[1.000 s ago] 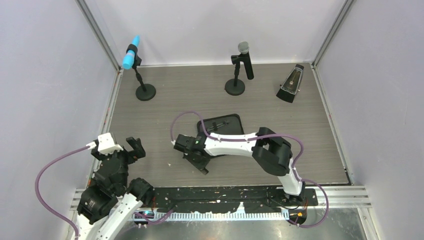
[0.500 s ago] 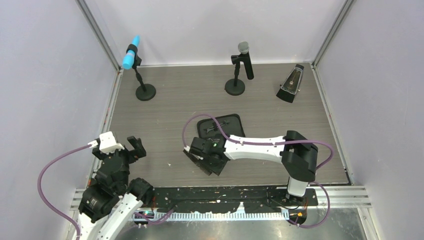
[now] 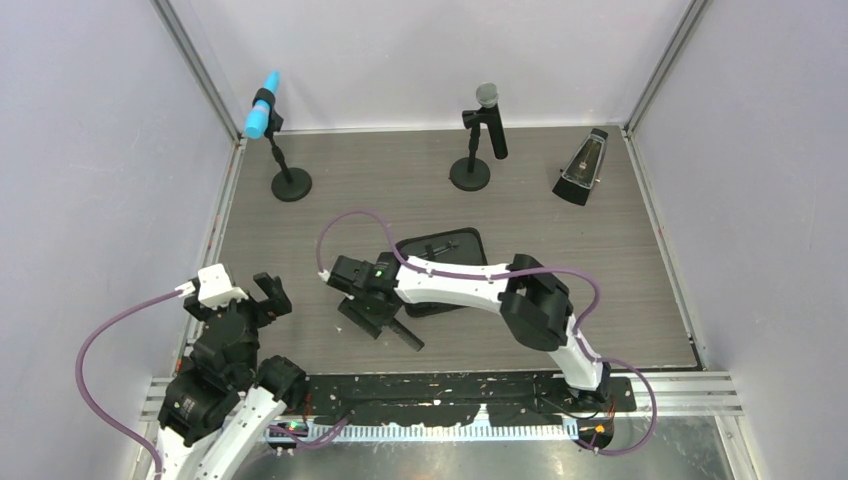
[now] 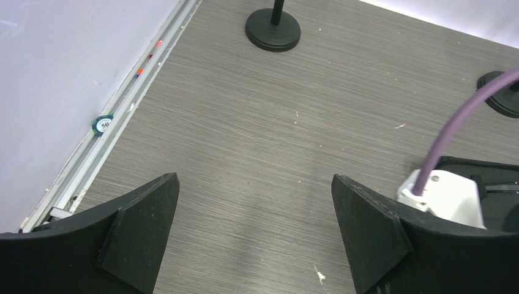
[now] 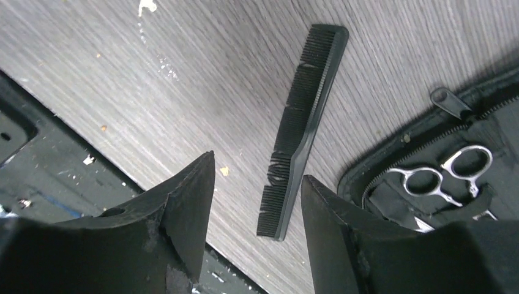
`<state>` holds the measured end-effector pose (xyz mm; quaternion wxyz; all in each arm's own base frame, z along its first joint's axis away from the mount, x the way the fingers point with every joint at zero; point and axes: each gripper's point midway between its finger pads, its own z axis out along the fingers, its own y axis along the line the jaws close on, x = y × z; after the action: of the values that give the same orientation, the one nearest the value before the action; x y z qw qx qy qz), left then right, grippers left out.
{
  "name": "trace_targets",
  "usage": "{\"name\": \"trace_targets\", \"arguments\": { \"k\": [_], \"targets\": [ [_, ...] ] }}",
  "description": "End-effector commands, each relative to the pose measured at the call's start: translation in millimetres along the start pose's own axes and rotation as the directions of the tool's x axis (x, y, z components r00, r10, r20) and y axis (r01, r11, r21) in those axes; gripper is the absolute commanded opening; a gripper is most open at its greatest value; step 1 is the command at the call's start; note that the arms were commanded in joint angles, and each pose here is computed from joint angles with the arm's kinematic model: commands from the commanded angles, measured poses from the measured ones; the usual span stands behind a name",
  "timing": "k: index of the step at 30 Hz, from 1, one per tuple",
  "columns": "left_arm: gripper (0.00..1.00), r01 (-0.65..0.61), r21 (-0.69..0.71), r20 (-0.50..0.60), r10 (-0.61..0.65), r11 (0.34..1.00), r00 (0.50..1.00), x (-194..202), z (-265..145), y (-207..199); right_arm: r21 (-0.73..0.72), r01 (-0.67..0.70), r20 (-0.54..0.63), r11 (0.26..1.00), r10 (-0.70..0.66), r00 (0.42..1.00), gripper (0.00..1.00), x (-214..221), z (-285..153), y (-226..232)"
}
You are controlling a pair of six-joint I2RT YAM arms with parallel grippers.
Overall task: Sort the hair-cutting tools
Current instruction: Move the comb to the center of the board.
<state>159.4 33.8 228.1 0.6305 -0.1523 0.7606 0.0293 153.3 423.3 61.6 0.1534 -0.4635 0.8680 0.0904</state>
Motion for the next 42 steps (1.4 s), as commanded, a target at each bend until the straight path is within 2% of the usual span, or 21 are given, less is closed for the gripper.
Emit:
{"name": "trace_targets", "arguments": {
  "k": [1,4,8,18,22,32,42],
  "targets": [
    [1.00,0.030,-0.005,0.043,-0.030,1.000,0.999,-10.4,0.4,0.1,-0.001,-0.039,0.020,0.999,0.039,0.999,0.61,-17.9,1.9,-1.8],
    [1.00,0.024,-0.003,0.038,-0.024,1.000,0.999,-9.6,1.7,-1.4,-0.009,-0.053,0.014,0.999,0.053,0.999,0.65,-19.5,8.4,-3.7],
    [1.00,0.015,-0.003,0.030,-0.015,1.000,0.999,-8.9,3.0,-2.9,-0.010,-0.063,-0.011,0.998,0.063,0.998,0.65,-17.3,20.1,-6.3],
    [1.00,0.000,-0.006,0.020,0.000,1.000,1.000,-7.3,5.1,-4.2,0.011,-0.056,-0.088,0.998,0.057,0.995,0.61,-4.3,44.2,-17.7],
    [1.00,0.000,-0.007,0.020,0.000,1.000,1.000,-7.1,5.1,-3.8,-0.002,-0.051,-0.130,0.999,0.050,0.990,0.54,8.3,52.1,-16.2],
    [1.00,0.004,-0.009,0.024,-0.004,1.000,1.000,-7.4,4.6,-2.9,0.034,-0.011,-0.250,0.999,0.019,0.968,0.31,53.7,61.3,-28.0],
    [1.00,0.005,-0.012,0.024,-0.005,1.000,1.000,-7.4,4.7,-2.4,0.004,0.055,-0.198,0.998,-0.053,0.979,0.11,47.1,19.6,-28.9]
  ]
}}
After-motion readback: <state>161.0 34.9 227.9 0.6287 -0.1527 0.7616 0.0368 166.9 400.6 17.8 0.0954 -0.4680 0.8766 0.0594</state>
